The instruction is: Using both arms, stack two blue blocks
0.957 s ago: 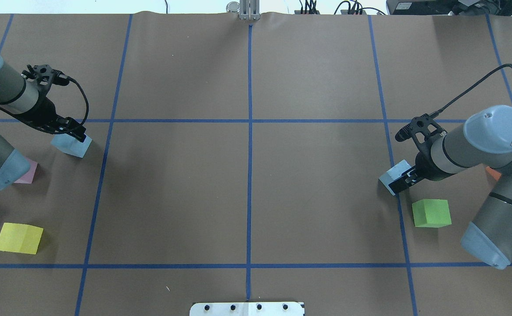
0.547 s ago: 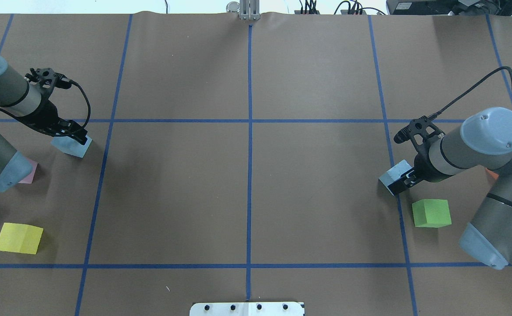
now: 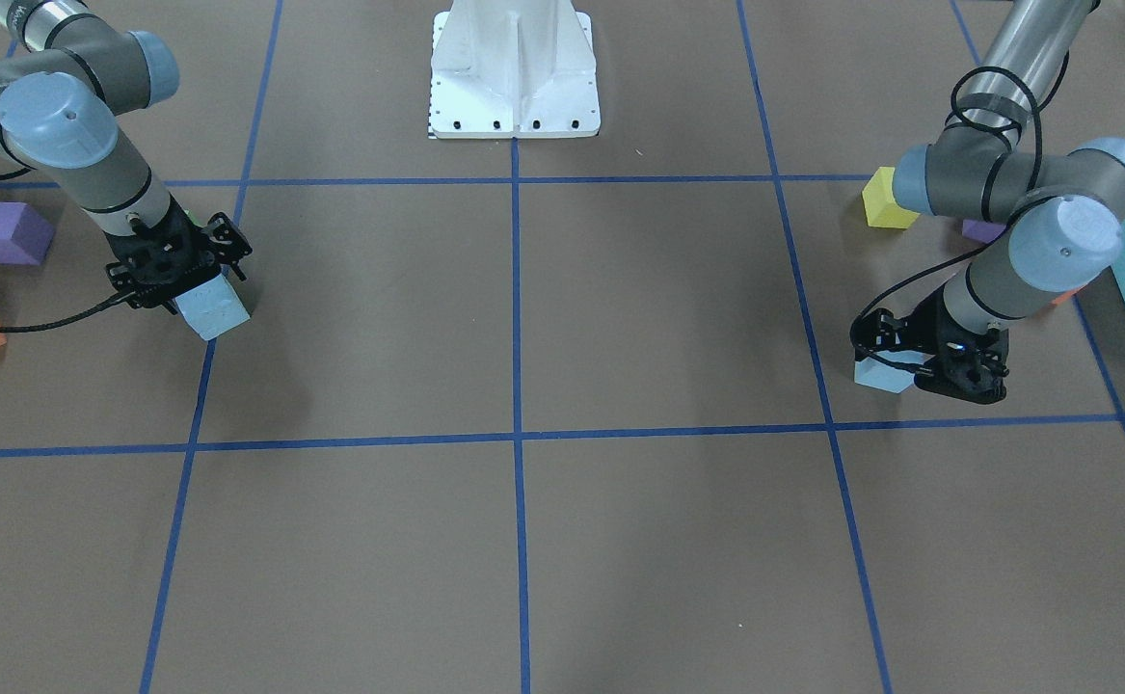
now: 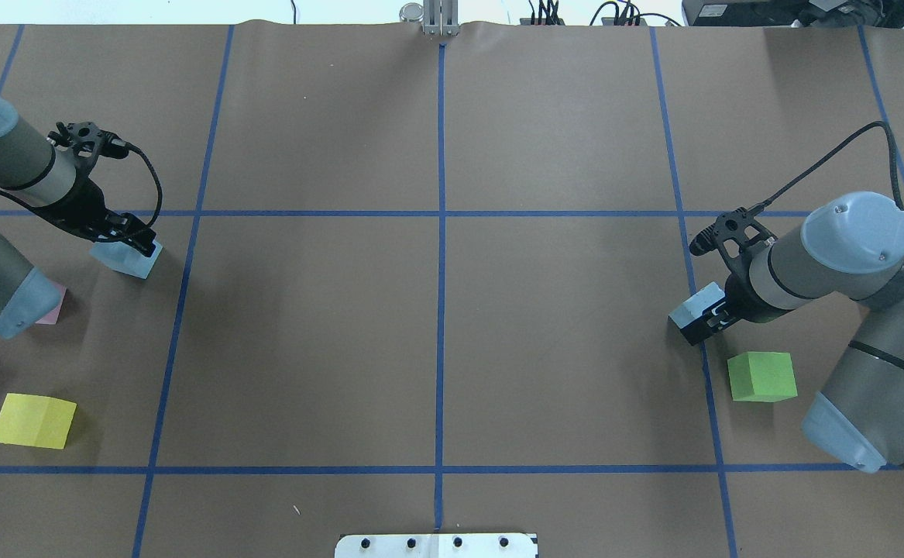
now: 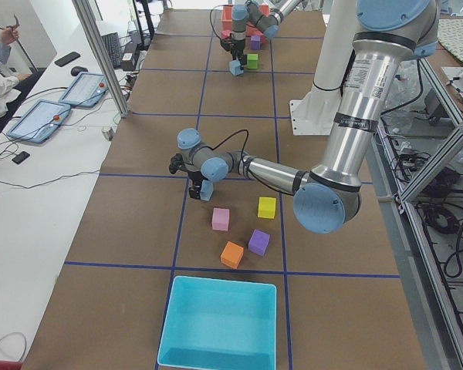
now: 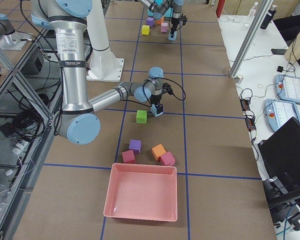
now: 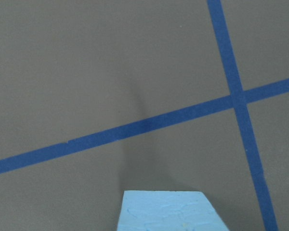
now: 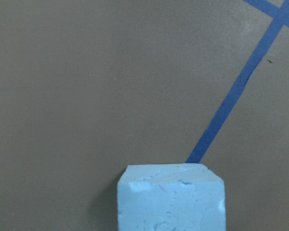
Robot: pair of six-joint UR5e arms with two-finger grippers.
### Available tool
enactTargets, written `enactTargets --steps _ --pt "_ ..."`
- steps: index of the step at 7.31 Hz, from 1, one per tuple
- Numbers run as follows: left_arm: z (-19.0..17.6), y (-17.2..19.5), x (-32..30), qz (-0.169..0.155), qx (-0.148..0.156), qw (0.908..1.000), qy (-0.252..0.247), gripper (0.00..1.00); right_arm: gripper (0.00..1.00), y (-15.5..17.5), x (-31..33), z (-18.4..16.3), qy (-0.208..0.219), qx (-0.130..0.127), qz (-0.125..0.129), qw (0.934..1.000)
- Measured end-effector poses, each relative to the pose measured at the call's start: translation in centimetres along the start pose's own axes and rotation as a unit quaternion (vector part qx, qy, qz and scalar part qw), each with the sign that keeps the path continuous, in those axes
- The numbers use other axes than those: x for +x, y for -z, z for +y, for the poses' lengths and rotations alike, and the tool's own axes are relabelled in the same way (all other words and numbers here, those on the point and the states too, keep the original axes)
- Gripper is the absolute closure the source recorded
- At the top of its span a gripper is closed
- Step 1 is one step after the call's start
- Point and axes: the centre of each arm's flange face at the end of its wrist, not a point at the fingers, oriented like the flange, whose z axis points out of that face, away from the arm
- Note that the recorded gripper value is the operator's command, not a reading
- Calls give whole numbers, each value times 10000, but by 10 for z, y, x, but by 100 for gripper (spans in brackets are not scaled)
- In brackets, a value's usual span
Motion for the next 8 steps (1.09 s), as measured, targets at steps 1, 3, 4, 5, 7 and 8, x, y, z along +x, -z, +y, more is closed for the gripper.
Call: enactTargets --steps 1,3,4,5,7,8 --pt "0 0 1 4 -3 10000 -4 48 24 -1 -2 -2 7 2 -10 10000" --pt "0 2 3 18 16 10000 12 49 32 -1 -3 -4 18 4 -26 10000" --pt "-1 3 5 28 28 10000 45 49 35 0 -4 -5 20 2 -33 10000" --pt "-1 4 6 34 37 10000 64 49 36 0 -5 -6 22 -1 -39 10000" --pt "-2 6 8 43 62 9999 69 49 36 2 -3 -8 11 3 -41 10000" --pt "-4 9 11 54 88 9999 95 49 36 8 0 -11 -26 39 -57 10000"
